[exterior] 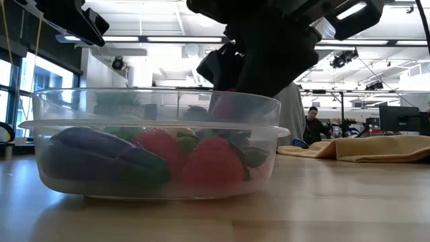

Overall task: Pick and placing Produce into tupperware
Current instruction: Put the red strawberry into the transparent bin

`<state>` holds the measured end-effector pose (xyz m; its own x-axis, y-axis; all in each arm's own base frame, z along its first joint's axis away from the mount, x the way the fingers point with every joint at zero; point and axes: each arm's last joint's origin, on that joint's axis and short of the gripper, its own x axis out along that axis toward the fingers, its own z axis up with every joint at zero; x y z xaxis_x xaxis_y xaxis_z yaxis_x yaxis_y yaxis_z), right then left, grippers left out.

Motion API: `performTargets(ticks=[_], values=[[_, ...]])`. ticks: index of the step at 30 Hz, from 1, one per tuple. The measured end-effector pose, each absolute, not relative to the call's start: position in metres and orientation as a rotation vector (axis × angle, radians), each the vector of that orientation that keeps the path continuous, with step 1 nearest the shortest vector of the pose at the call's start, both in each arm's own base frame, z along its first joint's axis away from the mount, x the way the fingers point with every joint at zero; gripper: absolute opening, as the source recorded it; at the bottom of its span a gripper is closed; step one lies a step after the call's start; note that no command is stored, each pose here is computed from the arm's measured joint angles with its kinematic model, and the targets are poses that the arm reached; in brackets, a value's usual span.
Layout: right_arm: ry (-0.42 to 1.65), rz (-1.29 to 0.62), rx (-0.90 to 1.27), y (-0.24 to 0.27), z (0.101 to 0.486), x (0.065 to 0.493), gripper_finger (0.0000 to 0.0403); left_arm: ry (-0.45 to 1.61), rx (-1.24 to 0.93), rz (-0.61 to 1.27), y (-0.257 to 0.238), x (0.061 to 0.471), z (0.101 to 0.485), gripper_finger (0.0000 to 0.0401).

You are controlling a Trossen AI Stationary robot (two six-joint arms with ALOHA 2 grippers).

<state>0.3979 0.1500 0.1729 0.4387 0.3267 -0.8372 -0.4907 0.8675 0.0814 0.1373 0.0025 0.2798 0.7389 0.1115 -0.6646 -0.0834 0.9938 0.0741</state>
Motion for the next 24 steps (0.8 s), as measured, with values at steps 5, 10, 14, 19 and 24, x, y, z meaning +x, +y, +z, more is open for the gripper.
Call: performTargets(ticks=[5,10,14,19,24], values=[[0.992,0.515,-0.193,0.149,0.173,0.398,0.0139,0.732,0.041,0.107,0.002,0.137,0.28,0.004],[0.987,0.519,-0.191,0.149,0.173,0.399,0.0168,0.732,0.041,0.107,0.002,0.137,0.28,0.004],[0.986,0.518,-0.194,0.149,0.173,0.399,0.0199,0.732,0.041,0.107,0.002,0.137,0.28,0.004],[0.978,0.517,-0.196,0.149,0.173,0.399,0.0219,0.732,0.041,0.107,0.002,0.137,0.28,0.004],[0.994,0.506,-0.192,0.144,0.19,0.404,0.0221,0.732,0.04,0.107,0.002,0.137,0.28,0.004]])
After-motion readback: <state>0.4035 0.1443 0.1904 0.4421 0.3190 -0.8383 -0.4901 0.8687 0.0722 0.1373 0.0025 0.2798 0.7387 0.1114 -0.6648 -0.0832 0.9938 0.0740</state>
